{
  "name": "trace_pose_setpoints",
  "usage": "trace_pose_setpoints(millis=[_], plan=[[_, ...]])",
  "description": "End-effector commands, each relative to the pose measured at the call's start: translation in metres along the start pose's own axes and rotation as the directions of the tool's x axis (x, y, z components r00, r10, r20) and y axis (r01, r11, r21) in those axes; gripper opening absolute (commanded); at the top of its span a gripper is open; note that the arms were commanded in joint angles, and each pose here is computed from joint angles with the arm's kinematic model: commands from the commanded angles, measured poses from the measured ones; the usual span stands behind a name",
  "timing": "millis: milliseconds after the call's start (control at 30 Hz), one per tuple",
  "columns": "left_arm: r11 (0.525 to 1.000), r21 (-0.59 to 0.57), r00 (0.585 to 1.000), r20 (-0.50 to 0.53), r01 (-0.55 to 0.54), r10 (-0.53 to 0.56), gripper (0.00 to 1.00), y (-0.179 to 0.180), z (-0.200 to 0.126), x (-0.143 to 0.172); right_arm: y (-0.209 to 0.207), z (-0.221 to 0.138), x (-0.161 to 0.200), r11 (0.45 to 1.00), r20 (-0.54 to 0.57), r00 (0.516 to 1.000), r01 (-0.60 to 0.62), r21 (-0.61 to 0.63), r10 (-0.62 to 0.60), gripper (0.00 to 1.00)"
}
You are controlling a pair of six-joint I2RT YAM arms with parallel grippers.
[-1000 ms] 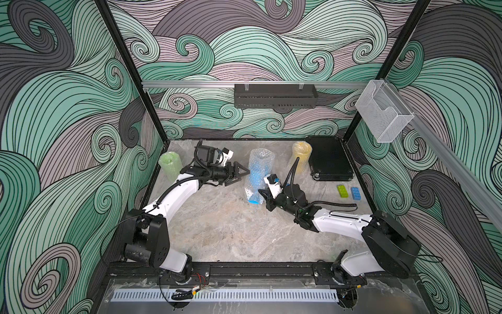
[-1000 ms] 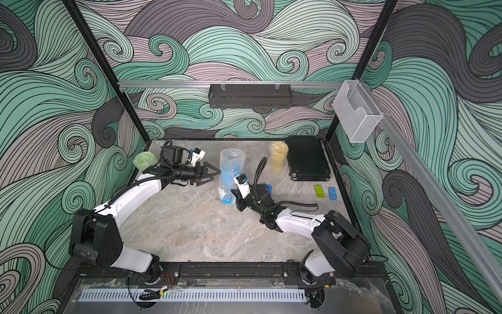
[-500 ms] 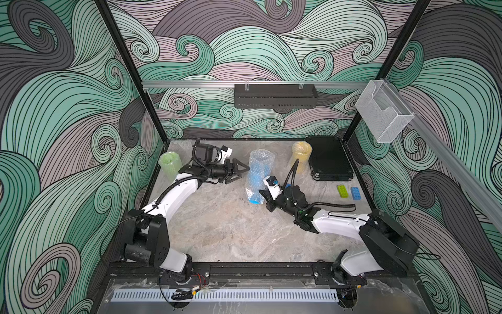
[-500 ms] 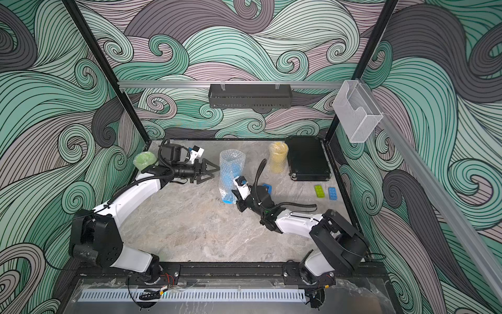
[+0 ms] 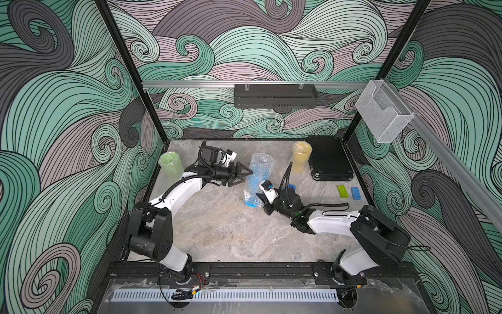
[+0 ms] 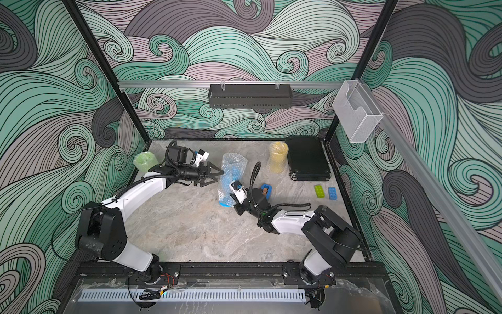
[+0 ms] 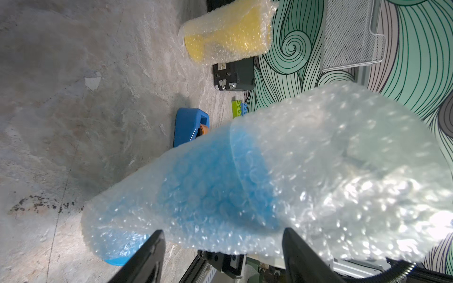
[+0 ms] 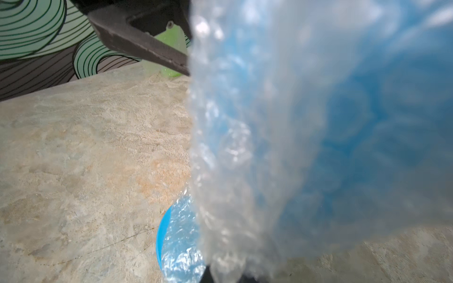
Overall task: Wrap wine glasses in bubble wrap
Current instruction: Wrap the wine glass in bubble wrap.
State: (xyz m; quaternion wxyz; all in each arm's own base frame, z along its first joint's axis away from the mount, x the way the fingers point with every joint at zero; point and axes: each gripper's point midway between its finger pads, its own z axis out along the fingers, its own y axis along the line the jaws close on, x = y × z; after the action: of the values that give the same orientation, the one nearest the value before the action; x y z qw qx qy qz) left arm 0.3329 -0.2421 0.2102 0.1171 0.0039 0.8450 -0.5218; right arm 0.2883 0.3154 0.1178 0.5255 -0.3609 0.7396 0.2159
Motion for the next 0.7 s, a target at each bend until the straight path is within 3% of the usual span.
trace_pose_setpoints(millis=[0, 133, 367, 667], plan=[[0.999, 0.014, 0.999, 0.025, -0.047, 0.047, 0.74, -0.015, -0.011, -0.004, -0.003, -0.001, -0.009, 0.999, 0.045, 0.998, 0.040, 0.031, -0.041, 0.00], [0.998, 0.022, 0.997, 0.056, -0.056, 0.054, 0.75, -0.021, -0.020, -0.006, -0.005, -0.002, -0.007, 0.998, 0.044, 0.998, 0.048, 0.041, -0.050, 0.00], [0.999, -0.039, 0.998, 0.066, 0.009, -0.007, 0.76, 0.002, -0.016, -0.016, -0.005, -0.002, -0.003, 0.997, 0.049, 0.997, 0.061, 0.044, -0.063, 0.00], [1.000, -0.025, 1.000, -0.023, -0.006, 0.005, 0.73, 0.004, 0.008, -0.005, -0.002, 0.003, -0.003, 0.995, 0.043, 0.995, 0.090, 0.034, -0.092, 0.00]])
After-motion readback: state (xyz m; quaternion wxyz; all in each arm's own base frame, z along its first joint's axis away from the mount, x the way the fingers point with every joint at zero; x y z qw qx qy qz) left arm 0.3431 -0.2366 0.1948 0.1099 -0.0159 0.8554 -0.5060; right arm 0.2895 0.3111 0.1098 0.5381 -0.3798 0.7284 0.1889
